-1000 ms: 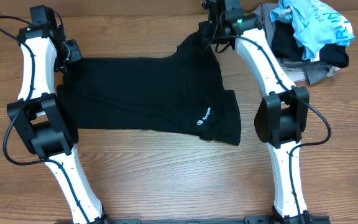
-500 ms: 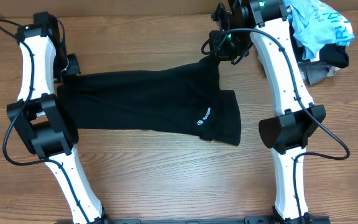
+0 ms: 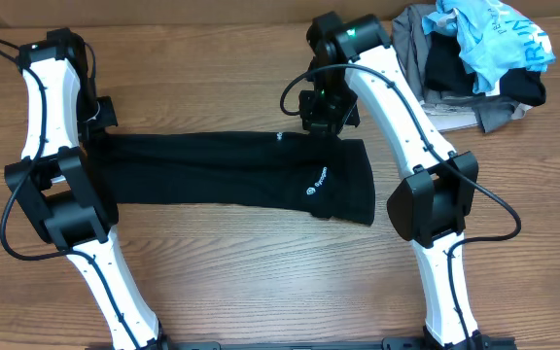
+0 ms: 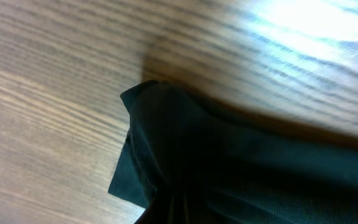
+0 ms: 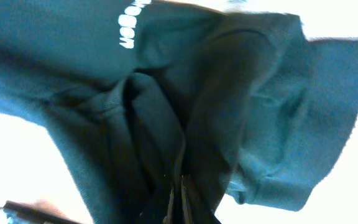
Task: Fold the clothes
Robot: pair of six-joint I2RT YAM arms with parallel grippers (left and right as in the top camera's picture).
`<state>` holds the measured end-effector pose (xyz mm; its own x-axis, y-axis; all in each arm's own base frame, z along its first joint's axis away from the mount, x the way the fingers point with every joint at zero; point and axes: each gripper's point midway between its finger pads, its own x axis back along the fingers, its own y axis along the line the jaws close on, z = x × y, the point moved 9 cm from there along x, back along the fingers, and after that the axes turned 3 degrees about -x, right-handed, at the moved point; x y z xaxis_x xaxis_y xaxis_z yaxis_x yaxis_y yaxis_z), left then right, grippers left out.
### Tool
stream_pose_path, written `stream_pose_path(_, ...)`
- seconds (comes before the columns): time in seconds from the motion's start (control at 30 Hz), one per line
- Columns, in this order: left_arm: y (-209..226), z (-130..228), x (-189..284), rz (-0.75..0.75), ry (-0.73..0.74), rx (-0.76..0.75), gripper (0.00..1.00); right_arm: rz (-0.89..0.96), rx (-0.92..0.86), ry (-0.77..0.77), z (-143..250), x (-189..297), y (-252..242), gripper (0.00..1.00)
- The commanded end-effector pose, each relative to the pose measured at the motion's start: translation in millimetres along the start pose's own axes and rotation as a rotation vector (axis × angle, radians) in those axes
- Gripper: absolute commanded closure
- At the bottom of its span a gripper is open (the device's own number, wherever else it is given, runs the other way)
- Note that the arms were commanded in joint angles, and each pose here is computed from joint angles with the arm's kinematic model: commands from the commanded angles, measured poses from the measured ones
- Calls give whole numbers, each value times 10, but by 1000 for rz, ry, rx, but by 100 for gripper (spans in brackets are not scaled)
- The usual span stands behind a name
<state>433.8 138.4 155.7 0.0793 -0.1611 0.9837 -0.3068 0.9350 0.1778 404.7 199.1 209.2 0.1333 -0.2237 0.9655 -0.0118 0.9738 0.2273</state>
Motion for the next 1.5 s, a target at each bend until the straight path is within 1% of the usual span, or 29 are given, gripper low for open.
stream_pose_path(0.0, 63, 27, -27, -43, 22, -13, 96, 114, -77, -65, 111, 113, 9, 96)
stream_pose_path(0.13, 53, 38, -26, -43, 29, -17, 96, 143, -117, -43, 166, 52, -12, 96)
stream_pose_path(0.2, 48, 47, -34, -40, 35, -18, 96, 189, -155, -52, 203, 39, -39, 96)
stream_pose_path(0.4, 30, 138, -81, -16, 95, -27, 96, 277, -172, -60, 433, 29, -48, 96)
stream_pose_path(0.5, 7, 207, -170, -9, 141, -36, 96, 275, -176, -22, 474, -147, -99, 96)
stream_pose_path(0.63, -13, 325, -335, -11, 213, -64, 95, 252, -161, 74, 546, -442, -156, 96)
stream_pose_path(0.67, -11, 350, -373, -11, 228, -65, 89, 258, -162, 83, 559, -477, -169, 95)
stream_pose_path(0.7, -6, 373, -416, -11, 240, -65, 76, 264, -160, 96, 573, -531, -193, 89)
stream_pose_path(0.73, -3, 383, -446, -10, 245, -67, 65, 268, -161, 101, 579, -562, -205, 80)
stream_pose_path(0.77, 3, 390, -475, -10, 248, -65, 54, 268, -158, 102, 580, -577, -210, 59)
stream_pose_path(0.8, 10, 393, -488, -9, 249, -62, 43, 264, -149, 100, 567, -575, -220, 47)
stream_pose_path(0.83, 10, 393, -488, -8, 249, -62, 39, 260, -147, 94, 554, -570, -224, 40)
stream_pose_path(0.9, 8, 372, -460, 1, 237, -76, 30, 241, -149, 63, 503, -496, -246, 36)
stream_pose_path(0.93, 4, 362, -430, 13, 233, -81, 27, 225, -148, 41, 470, -424, -263, 33)
stream_pose_path(0.97, 2, 353, -396, 22, 229, -82, 25, 201, -135, 28, 448, -353, -268, 33)
stream_pose_path(1.13, 67, 348, -123, 68, 189, -78, 21, 22, -19, -68, 453, 207, -226, 30)
stream_pose_path(1.2, 117, 387, -1, 129, 171, -77, 21, -24, 13, -119, 530, 461, -222, 27)
stream_pose_path(1.33, 253, 486, 370, 227, 85, -50, 17, -72, 68, -241, 842, 991, -239, 23)
stream_pose_path(1.37, 290, 539, 550, 249, 39, -40, 14, -87, 80, -285, 981, 1164, -241, 21)
stream_pose_path(1.43, 338, 632, 854, 256, -50, -33, 10, -100, 96, -334, 1149, 1348, -250, 18)
stream_pose_path(1.47, 379, 735, 1132, 250, -138, -29, 7, -112, 111, -375, 1309, 1500, -264, 16)
